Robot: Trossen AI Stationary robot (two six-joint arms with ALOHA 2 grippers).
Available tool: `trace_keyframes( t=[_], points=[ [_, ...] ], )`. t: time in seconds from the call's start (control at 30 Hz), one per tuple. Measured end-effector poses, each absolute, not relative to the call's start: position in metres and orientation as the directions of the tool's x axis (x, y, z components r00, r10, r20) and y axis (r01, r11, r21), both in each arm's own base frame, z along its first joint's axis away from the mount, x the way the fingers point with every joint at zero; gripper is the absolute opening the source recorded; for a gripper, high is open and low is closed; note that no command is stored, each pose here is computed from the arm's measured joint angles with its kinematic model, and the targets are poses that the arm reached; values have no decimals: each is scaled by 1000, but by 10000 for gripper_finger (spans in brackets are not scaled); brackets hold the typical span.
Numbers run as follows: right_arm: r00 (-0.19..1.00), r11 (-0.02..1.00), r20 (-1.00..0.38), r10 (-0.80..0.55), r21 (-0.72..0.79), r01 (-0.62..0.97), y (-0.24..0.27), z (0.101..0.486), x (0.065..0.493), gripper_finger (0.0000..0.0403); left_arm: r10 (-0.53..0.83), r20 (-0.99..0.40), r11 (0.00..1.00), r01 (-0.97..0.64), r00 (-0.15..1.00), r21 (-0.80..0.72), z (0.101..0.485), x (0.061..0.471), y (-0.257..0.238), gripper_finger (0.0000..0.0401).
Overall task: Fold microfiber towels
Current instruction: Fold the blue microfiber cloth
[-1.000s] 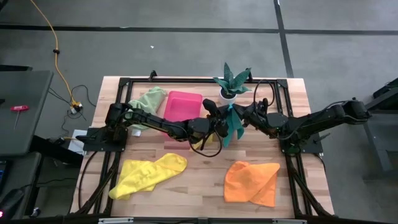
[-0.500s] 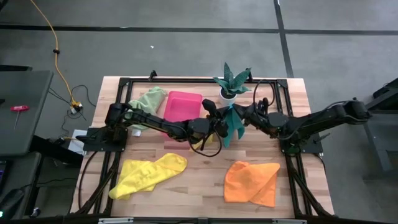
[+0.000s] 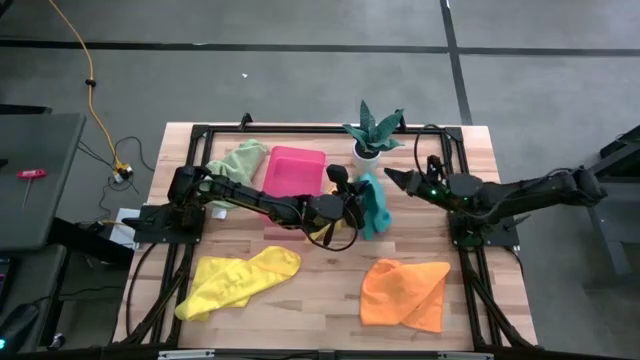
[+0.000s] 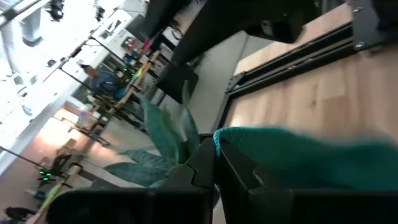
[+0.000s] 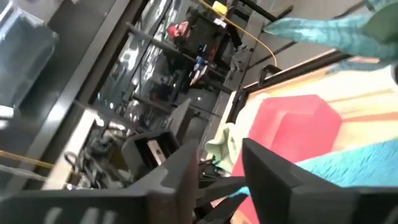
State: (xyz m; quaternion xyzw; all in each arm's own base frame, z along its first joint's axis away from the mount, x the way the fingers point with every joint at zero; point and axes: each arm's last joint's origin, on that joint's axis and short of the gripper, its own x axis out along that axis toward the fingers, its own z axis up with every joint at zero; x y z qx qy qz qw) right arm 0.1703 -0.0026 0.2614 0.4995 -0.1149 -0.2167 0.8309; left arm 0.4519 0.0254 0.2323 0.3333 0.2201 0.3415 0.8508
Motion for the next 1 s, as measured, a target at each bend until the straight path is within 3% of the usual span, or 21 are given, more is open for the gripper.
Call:
trace_keyframes(
  t=[0.23, 0.4, 0.63, 0.87, 1.0],
  points=[
    [903, 490, -85, -422, 816, 306, -3, 264, 153, 172, 712, -163, 573, -431, 683, 698, 232, 452, 25, 0],
    [868, 528, -379, -320, 689, 496, 1, 267, 148, 169, 697, -192, 595, -407, 691, 693, 233, 450, 27, 0],
    [672, 593, -715, -192, 461, 660, 14, 255, 156, 165, 676, -309, 669, -382, 669, 637, 241, 439, 45, 0],
    [518, 629, -842, -151, 323, 707, 38, 216, 175, 165, 597, -443, 786, -380, 669, 487, 262, 438, 65, 0],
    [505, 658, -845, -179, 279, 700, 52, 201, 190, 165, 540, -485, 838, -390, 688, 381, 268, 438, 75, 0]
  ],
)
